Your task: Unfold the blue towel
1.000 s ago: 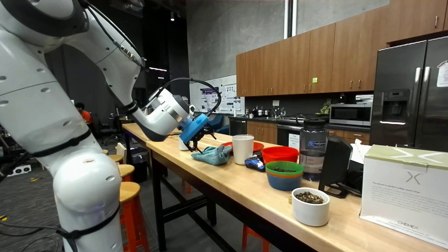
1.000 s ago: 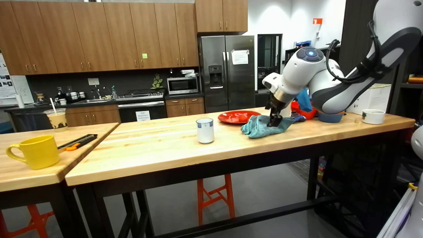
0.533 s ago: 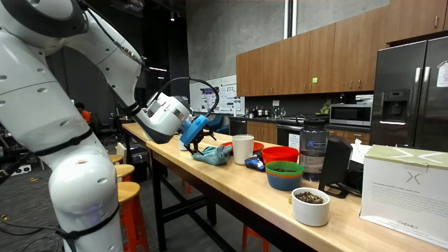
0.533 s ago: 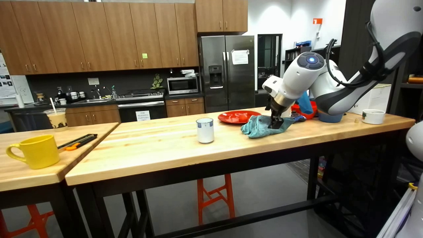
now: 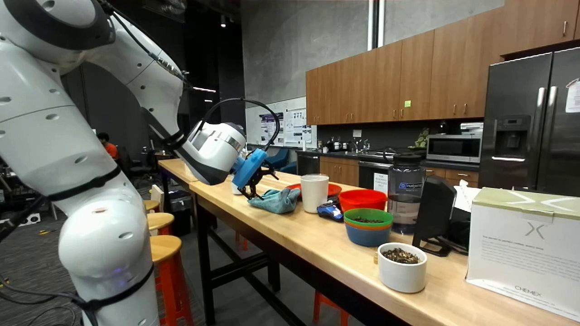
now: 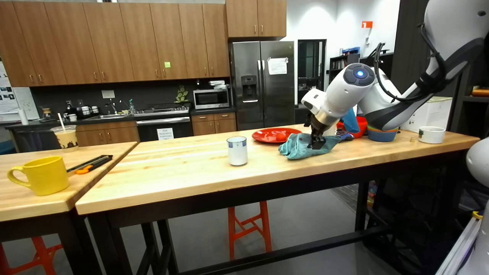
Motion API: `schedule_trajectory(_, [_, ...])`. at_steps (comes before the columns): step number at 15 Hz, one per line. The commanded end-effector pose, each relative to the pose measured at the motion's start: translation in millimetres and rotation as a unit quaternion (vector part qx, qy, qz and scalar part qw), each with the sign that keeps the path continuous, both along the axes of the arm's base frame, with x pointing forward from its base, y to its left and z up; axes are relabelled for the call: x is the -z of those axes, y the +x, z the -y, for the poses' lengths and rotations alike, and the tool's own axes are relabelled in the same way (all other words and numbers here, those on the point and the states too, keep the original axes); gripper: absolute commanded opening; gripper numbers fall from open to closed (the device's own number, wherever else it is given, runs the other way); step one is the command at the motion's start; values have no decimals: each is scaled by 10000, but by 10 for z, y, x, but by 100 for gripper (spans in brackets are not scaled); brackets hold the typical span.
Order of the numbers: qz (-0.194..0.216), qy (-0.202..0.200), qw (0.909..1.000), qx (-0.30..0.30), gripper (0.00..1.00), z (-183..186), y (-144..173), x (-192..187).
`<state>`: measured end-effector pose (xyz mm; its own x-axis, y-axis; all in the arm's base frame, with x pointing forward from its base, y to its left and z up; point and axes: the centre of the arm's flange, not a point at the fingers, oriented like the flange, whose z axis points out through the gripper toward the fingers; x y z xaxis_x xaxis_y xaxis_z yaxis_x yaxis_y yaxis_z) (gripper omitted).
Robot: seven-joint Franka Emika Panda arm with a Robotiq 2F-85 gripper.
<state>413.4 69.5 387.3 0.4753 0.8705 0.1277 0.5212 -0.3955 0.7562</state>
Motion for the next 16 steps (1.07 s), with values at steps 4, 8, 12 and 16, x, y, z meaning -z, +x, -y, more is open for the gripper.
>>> schedule_trajectory(4, [15, 48, 10000, -67, 44, 9, 68, 97])
schedule_trajectory(8, [13, 77, 10000, -30, 14, 29, 77, 74])
schedule_trajectory(12, [-86, 162, 9998, 45, 0, 48, 74, 27])
schedule_trajectory(16, [-401, 468, 9975, 338, 0, 106, 103, 28])
